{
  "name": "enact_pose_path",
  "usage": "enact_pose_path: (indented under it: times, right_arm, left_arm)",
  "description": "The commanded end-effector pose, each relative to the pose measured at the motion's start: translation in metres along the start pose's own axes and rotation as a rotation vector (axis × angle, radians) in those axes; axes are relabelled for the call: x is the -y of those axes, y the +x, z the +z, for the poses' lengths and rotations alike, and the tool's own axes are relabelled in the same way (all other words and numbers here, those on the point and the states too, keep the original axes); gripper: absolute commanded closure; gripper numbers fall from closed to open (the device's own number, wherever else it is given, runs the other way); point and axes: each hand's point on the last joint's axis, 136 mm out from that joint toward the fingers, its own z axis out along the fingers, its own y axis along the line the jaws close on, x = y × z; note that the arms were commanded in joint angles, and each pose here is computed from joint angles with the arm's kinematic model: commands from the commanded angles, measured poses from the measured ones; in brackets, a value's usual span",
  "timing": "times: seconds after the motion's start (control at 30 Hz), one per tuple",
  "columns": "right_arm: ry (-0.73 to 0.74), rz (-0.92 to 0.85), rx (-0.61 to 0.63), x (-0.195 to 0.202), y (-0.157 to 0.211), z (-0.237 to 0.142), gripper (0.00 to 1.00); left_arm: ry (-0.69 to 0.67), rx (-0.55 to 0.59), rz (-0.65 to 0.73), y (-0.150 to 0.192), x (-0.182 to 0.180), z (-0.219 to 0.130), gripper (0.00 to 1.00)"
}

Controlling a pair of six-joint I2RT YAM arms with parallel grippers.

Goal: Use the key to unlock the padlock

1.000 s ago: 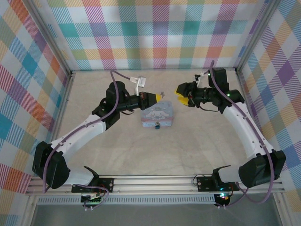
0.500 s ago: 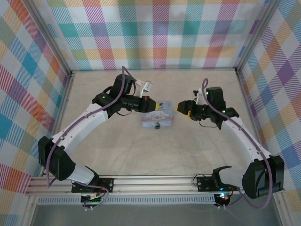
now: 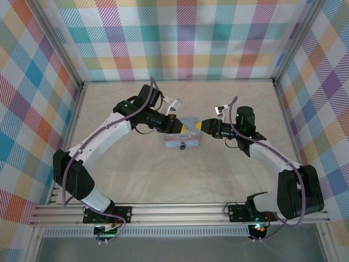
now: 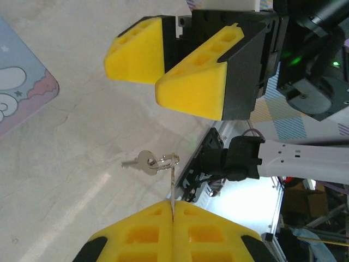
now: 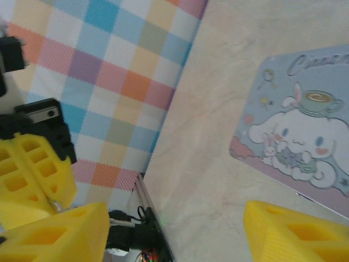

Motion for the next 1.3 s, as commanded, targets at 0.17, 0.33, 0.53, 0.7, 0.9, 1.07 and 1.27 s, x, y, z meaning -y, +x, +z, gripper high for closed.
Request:
enact_pose_path:
  times: [0.17, 0.33, 0.53, 0.7, 0.9, 1.07, 1.27]
  right_arm:
    - [-0.242, -0.217, -0.029, -0.069, -0.002, 0.003, 0.41]
    - [-0.255, -0.236, -0.056, -0.074, 0.006, 0.006, 0.43]
    - [-0.286, -0.265, -0.107, -0.085, 0.019, 0.007, 0.50]
    - [-0.317, -0.288, -0.131, -0.095, 0.026, 0.005, 0.53]
    - [-0.333, -0.305, -0.145, -0.101, 0.030, 0.003, 0.55]
    - [-0.338, -0.314, -0.157, -0.104, 0.032, 0.004, 0.62]
    - [-0.334, -0.322, -0.160, -0.104, 0.032, 0.003, 0.79]
  left_arm:
    - [0.069, -0.034, 0.028, 0.004, 0.016, -0.005, 1.00]
    - [0.085, -0.029, 0.038, 0.003, 0.020, -0.005, 1.00]
    - [0.097, -0.025, 0.035, 0.002, 0.020, -0.004, 1.00]
    - [0.103, -0.021, 0.041, 0.003, 0.022, -0.004, 1.00]
    - [0.113, -0.023, 0.040, 0.003, 0.024, -0.002, 1.00]
    - [0.126, -0.028, 0.049, 0.003, 0.027, -0.001, 1.00]
    - [0.136, -0.028, 0.054, 0.004, 0.029, -0.001, 1.00]
